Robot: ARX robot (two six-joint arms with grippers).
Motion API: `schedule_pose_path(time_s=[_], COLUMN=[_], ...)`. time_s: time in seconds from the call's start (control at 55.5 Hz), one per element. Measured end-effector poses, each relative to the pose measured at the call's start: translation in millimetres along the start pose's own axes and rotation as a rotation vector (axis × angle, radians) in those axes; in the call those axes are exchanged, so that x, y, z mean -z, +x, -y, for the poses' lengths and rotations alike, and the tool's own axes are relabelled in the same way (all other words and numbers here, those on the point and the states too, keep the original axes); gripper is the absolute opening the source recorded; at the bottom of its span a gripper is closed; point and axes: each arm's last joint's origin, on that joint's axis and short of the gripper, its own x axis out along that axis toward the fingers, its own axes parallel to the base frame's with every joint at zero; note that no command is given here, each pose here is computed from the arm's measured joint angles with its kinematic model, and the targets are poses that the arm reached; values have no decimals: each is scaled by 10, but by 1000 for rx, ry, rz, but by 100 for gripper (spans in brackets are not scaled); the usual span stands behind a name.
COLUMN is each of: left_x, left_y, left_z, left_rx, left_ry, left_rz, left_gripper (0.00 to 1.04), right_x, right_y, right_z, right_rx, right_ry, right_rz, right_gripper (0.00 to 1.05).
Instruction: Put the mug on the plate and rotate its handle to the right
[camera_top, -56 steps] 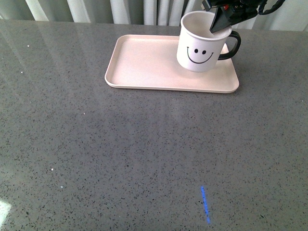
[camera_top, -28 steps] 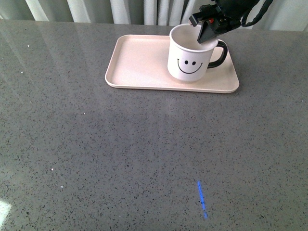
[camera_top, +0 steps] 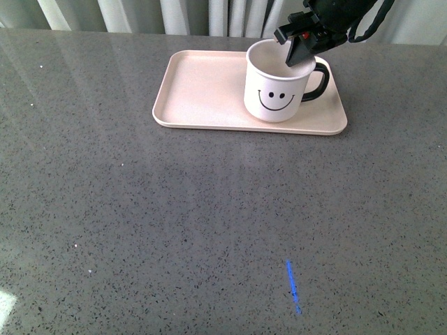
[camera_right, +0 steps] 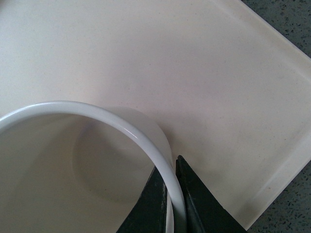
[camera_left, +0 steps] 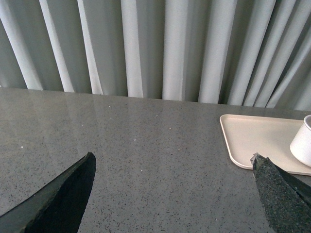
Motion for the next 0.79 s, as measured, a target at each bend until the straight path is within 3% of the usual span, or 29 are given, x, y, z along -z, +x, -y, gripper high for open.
schedule_pose_path(time_s=[0.631,0.793], left_x=[0,0], left_y=[0,0], left_z=[0,0], left_rx=[0,0], left_ry=[0,0], left_rz=[0,0], left_gripper=[96,96], right_x=[29,27], right_y=[70,70], right_z=[7,8], right_rx=[-4,-1], right_ry=[-15,-24], right_rz=[-14,-13], right_gripper=[2,32])
